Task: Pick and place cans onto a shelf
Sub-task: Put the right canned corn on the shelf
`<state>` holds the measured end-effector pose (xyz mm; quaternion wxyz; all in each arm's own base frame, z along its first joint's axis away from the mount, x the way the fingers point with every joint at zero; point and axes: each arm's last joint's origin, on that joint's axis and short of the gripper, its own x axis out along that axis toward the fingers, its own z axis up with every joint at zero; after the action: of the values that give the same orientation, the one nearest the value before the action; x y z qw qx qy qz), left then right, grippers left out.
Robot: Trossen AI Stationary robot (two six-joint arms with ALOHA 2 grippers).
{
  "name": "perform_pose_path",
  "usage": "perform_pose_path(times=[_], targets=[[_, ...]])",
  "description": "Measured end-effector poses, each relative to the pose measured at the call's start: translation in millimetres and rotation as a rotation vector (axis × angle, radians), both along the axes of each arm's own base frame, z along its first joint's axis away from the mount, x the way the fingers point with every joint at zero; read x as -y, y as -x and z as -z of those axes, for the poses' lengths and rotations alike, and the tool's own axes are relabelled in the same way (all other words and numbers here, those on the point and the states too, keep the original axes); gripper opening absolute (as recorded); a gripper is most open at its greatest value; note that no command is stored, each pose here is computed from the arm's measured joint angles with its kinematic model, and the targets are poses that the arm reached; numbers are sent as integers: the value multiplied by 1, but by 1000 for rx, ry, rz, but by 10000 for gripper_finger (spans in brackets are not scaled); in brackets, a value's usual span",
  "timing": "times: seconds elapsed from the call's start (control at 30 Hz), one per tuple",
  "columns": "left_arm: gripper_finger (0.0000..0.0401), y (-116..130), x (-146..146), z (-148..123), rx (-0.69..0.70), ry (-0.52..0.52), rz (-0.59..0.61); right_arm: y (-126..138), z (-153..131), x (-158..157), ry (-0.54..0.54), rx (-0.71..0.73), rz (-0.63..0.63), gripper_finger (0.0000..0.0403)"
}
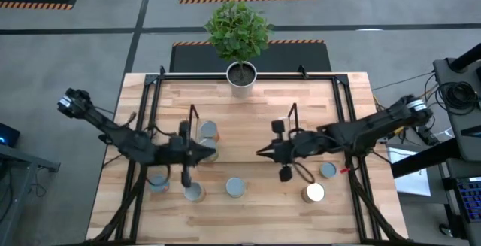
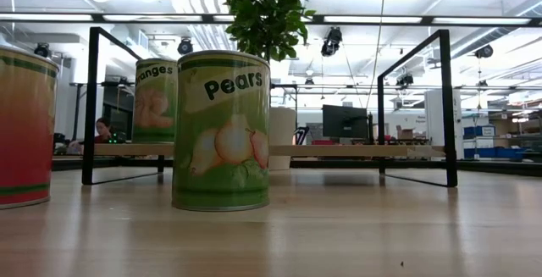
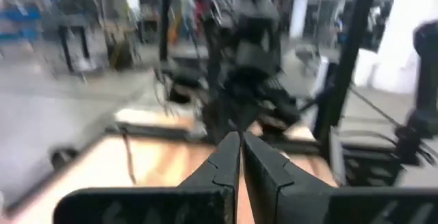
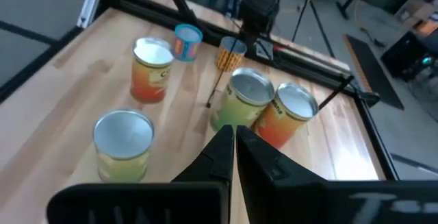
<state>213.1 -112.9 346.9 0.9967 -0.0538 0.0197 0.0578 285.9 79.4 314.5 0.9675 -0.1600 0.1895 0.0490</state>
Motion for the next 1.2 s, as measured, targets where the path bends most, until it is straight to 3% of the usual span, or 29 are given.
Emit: perform_pose_path(times=[0.1,0.2,0.4,0.5,0.67,0.93,1.07,1.2], targets=[[1,-11,14,-3,-171,139,-8,14,0,3,-7,28,-1,9],[1,-17,24,0,-446,339,-70,25,0,7,-9,52,-4,9],[1,-18,47,31,-997,634,-417,40,5,11,-9,81,-8,9],[1,-24,62,48,-1148,781,-468,42,4,12,0,105,-14,9],[0,-27,83,61,-1150,974,-508,46,0,13,12,128,-21,9],[0,-5,102,82,-1031,1126,-769,50,-3,14,27,131,-28,9],[3,-5,100,82,-983,1119,-789,51,-3,14,38,125,-34,9],[36,-8,97,81,-939,1100,-787,51,-3,15,43,128,-36,9]])
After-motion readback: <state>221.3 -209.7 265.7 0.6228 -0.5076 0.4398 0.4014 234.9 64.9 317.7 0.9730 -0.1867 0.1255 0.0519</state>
